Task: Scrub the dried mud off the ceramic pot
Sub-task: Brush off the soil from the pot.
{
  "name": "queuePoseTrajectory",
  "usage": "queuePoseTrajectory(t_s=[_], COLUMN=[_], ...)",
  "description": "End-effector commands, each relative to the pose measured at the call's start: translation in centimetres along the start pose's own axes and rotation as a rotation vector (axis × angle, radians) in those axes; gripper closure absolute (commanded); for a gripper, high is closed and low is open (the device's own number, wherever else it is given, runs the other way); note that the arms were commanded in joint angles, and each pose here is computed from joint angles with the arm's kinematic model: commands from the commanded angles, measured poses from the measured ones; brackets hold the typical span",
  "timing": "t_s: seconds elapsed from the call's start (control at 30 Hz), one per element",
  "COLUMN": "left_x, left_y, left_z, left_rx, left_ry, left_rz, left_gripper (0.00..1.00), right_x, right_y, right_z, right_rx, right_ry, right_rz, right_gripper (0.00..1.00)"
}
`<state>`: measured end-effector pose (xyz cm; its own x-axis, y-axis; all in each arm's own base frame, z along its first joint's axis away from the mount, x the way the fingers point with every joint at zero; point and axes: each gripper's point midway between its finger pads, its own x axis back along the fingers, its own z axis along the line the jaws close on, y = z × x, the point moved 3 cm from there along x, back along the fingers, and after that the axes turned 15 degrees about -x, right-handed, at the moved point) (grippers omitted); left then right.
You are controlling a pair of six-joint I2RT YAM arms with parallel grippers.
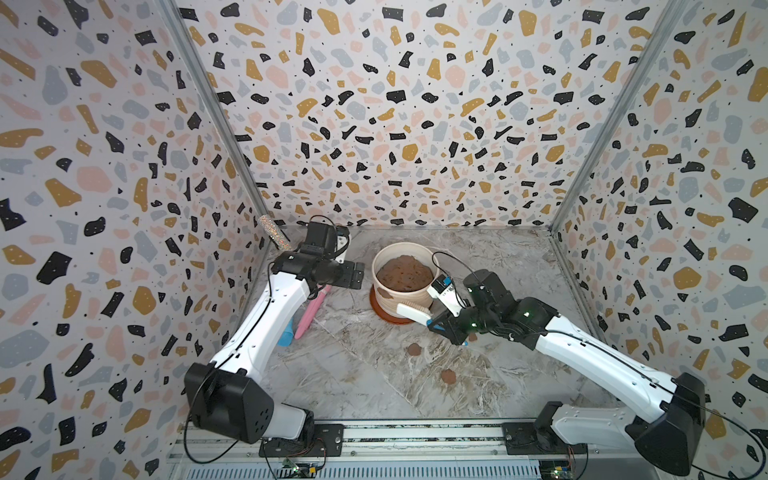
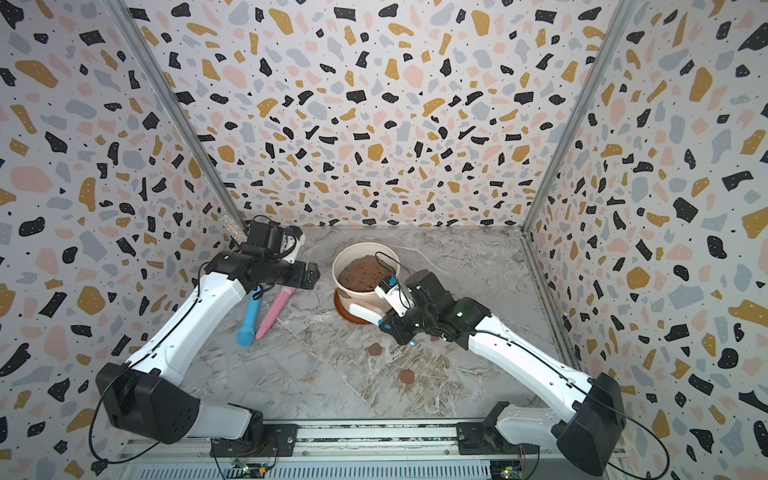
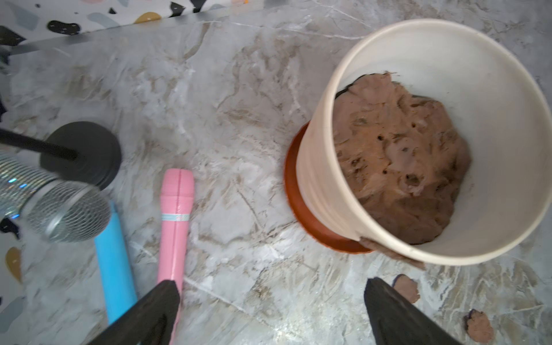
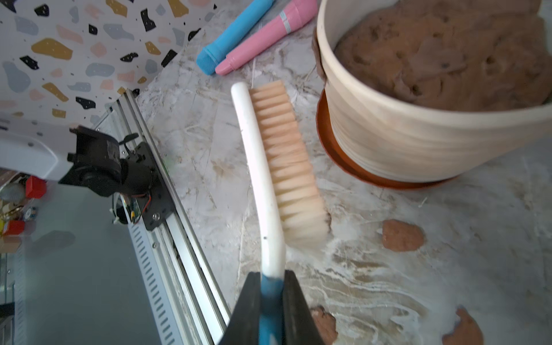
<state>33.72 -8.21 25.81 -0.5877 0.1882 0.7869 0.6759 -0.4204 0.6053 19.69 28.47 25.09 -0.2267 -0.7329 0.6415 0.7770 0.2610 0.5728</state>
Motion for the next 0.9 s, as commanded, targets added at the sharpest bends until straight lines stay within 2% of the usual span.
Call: queuePoseTrajectory(t_s=[0.0,0.07,0.13,0.27,0.4,0.57,0.87], left_x=[2.3,2.9,3.3,3.5,3.7,4.2,3.6], left_y=[-0.9,-2.0,-3.5,-6.0,-7.2,-7.3,-7.5], left_z=[2.0,3.3,4.6,5.8,5.9,5.5,5.2], left_rx=[-0.021,0.005,0.036,0.102,0.134,0.106,0.108], left_ry=[0.077,0.134,0.182,0.179,0.178,0.167,0.139], left_rz=[-0.050,-0.004,0.060,0.122,0.105,0.080,0.093], left_gripper=[0.00,0.00,0.00,0.00,0.00,0.00,0.00], right_x=[-0.8,-2.2,-3.6,-5.6,-6.9,-7.7,-6.4], right_y=[3.6,4.5,5.3,5.8,5.6,5.7,4.6], right_z=[1.6,2.4,2.2,2.3,2.2,1.4,-1.0], right_rx=[-0.090,-0.110,-0.164,-0.229,-0.284,-0.337,-0.392], right_ry=[-0.048,-0.028,-0.076,-0.117,-0.134,-0.214,-0.332], right_rz=[-0.131,-0.131,-0.115,-0.035,0.014,0.066,0.048], right_gripper=[1.00,1.00,1.00,1.00,1.00,1.00,1.00])
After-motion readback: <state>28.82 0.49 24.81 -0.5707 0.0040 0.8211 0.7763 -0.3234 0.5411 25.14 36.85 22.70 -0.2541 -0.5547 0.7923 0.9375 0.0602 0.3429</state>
